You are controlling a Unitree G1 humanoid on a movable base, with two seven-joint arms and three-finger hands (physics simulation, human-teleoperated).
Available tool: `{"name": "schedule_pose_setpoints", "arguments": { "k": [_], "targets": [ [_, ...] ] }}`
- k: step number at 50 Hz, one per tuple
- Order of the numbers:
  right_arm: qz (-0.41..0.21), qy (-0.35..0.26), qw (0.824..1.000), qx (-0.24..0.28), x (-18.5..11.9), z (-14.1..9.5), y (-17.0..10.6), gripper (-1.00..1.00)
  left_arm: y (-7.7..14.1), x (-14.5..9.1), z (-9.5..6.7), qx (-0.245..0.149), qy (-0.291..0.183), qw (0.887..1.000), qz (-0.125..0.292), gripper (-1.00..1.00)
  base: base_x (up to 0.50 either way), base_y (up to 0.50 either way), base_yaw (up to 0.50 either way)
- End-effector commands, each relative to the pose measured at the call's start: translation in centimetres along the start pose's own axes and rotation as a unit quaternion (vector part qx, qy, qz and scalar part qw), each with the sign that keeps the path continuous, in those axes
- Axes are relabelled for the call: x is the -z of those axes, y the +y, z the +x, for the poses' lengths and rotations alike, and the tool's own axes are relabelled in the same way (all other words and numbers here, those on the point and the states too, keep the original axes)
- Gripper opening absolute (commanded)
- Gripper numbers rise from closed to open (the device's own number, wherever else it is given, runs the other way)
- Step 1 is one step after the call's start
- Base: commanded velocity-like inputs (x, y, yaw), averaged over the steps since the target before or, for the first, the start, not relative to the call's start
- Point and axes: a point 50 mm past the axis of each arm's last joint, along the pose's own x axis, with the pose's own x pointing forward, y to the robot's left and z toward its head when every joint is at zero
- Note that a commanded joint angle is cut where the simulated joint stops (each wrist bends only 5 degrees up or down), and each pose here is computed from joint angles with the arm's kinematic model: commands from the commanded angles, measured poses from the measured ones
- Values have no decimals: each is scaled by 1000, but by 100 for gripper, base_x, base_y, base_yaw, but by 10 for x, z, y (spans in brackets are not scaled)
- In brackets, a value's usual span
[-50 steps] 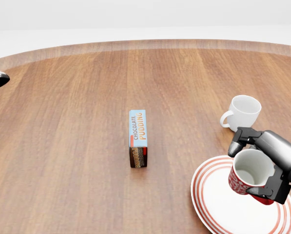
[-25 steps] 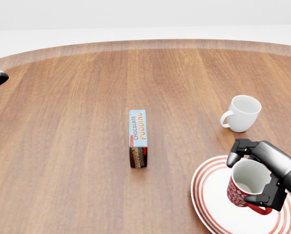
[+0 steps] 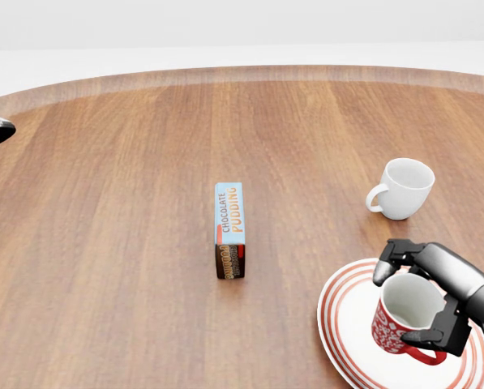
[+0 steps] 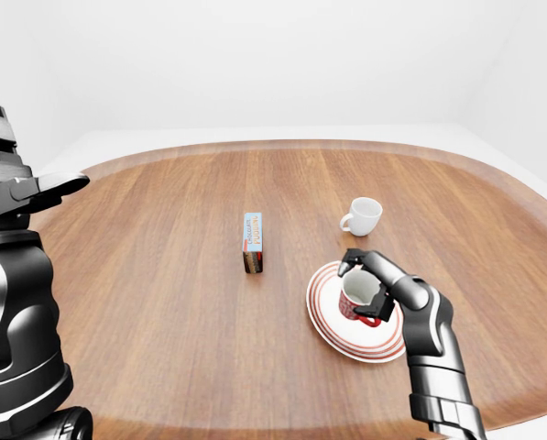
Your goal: Pick up the red mug and put it on the plate
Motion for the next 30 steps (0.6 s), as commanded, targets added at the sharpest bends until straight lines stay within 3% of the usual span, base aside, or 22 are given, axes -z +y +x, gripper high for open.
{"name": "schedule_pose_setpoints", "arguments": {
  "k": [1, 30],
  "targets": [
    [20, -8, 1000, -11, 1, 3, 4, -100, 0, 0, 0, 0, 1, 1000, 0, 100, 0, 0, 0],
    [32, 20, 999, -36, 13, 11, 10, -100, 1, 3, 0, 1, 6, 1000, 3, 100, 0, 0, 0]
  ]
}}
